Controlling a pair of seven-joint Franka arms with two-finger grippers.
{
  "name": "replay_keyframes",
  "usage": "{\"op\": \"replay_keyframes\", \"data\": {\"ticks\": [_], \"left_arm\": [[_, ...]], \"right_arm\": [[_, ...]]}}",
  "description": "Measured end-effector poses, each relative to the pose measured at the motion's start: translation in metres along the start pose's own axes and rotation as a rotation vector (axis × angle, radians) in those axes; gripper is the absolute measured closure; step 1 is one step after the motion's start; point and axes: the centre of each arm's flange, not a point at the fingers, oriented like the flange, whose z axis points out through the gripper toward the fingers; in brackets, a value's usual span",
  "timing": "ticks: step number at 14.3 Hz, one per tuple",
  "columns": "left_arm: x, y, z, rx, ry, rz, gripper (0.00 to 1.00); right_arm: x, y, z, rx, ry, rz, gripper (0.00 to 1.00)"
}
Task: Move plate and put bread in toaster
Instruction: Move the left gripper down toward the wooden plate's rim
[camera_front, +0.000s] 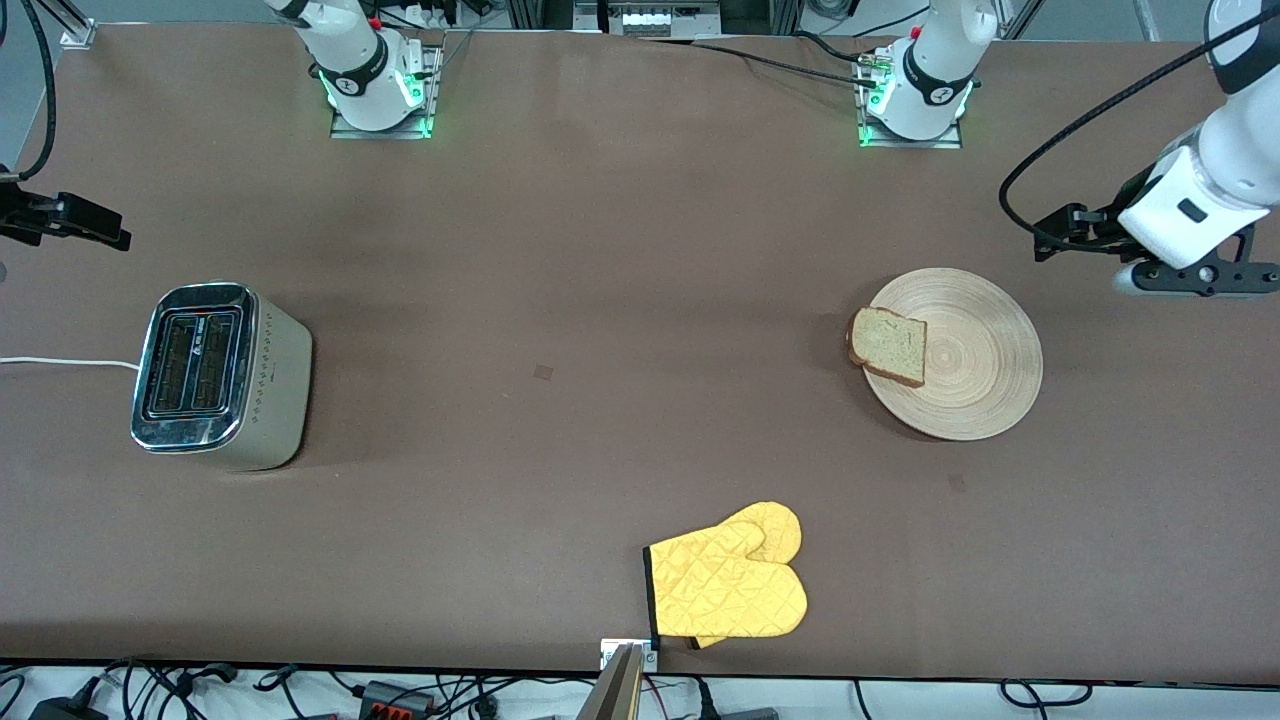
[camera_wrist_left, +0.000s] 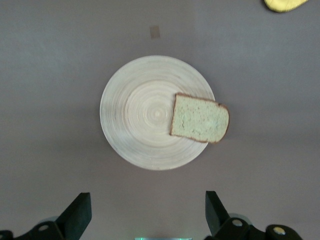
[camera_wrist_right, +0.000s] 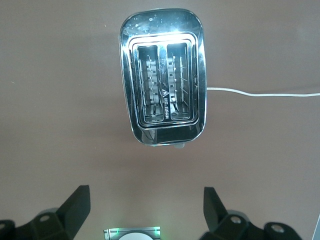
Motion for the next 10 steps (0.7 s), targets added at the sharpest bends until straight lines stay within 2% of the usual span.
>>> {"op": "replay_keyframes", "data": {"ticks": [6, 10], "left_arm": [[0.036, -0.009, 0.016, -0.007, -0.037, -0.016, 0.0], [0.059, -0.07, 0.056, -0.037, -0.105, -0.096, 0.0]], "right_arm": [[0.0, 0.0, 0.0, 0.0, 0.0, 0.0, 0.0], [0.0, 0.0, 0.0, 0.0, -0.001, 0.001, 0.0]]}}
